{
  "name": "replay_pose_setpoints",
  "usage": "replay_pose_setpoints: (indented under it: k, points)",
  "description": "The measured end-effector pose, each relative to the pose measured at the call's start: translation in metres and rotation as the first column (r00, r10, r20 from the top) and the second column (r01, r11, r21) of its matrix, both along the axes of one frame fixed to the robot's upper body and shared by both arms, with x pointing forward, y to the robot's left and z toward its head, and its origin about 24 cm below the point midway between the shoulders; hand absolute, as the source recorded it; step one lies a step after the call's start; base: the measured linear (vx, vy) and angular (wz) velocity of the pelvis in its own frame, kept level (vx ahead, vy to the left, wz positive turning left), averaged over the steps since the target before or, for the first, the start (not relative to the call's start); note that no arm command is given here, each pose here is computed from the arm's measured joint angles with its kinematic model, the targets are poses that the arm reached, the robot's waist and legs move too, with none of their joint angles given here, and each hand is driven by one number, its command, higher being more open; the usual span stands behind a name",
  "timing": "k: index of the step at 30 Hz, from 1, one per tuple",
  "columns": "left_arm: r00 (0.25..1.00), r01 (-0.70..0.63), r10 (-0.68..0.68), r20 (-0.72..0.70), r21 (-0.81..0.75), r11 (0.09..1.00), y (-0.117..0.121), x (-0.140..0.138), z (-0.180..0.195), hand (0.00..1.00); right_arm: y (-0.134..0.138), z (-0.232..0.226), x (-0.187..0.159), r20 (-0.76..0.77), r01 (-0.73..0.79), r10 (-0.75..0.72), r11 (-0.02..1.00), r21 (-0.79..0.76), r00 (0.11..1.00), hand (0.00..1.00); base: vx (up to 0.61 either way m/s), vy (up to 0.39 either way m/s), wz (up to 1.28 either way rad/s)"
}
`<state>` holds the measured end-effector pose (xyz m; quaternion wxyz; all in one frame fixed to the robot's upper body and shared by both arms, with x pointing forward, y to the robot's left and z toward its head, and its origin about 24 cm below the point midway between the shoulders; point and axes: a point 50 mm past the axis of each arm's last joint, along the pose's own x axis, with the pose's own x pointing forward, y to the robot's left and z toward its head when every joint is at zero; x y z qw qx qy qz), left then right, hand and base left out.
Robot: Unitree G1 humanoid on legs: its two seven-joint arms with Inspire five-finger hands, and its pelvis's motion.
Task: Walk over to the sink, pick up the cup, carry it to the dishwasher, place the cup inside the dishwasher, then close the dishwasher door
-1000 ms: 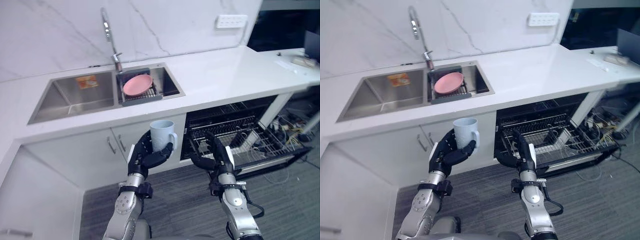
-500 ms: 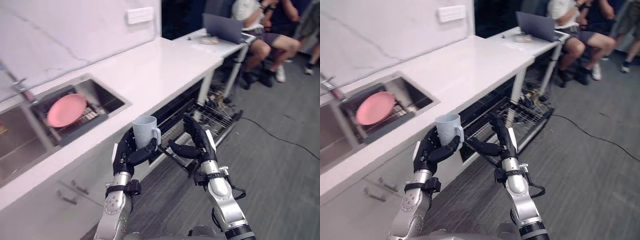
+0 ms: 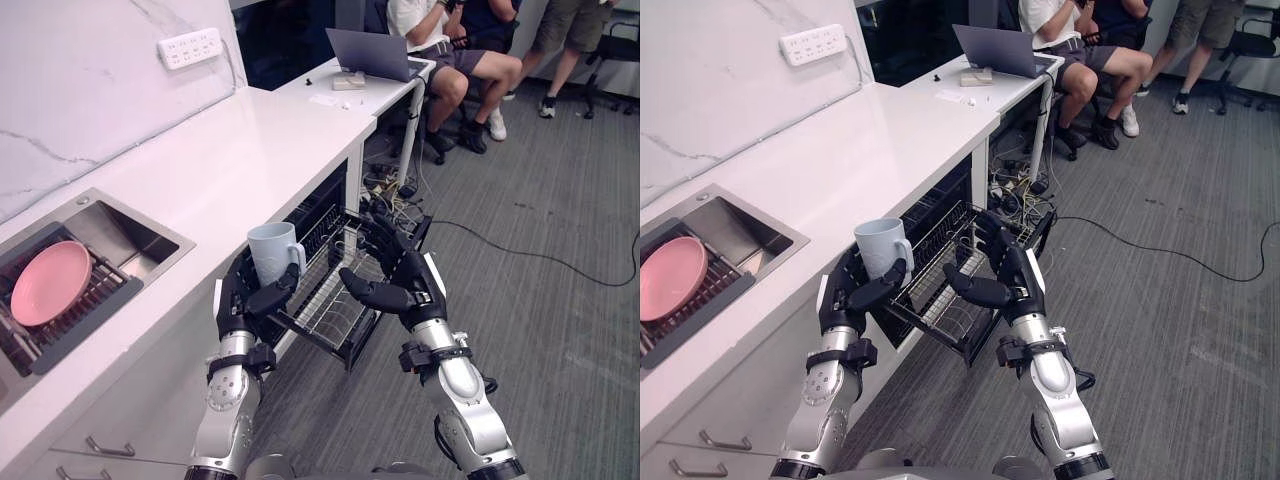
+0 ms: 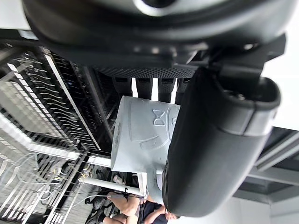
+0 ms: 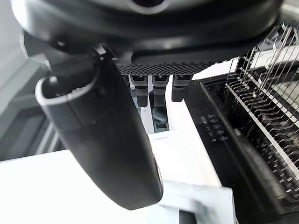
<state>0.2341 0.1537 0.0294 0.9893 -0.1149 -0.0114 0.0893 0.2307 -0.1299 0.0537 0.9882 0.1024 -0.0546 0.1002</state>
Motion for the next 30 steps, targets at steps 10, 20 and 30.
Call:
replay_pose_setpoints:
  k: [10,20,30]
  points:
    - [1.000,0.015,-0.015,0.008,0.028,1.000,0.001,0.007,0.002,0.30,0.022,0.004,-0.001,0.011,-0.111,0.111,0.987,0.119,0.994,0.90,0.08,0.126,-0.20]
    - [0.981,0.193,-0.192,0.030,-0.011,0.981,-0.037,-0.006,0.004,0.30,0.028,0.011,0.006,0.036,-0.084,0.082,0.994,0.075,0.996,0.90,-0.01,-0.033,0.00]
    - [0.963,0.257,-0.257,0.076,0.007,0.966,-0.048,-0.009,0.014,0.30,0.034,0.010,0.016,0.032,-0.039,0.038,0.999,0.025,0.999,0.90,-0.02,-0.008,0.09]
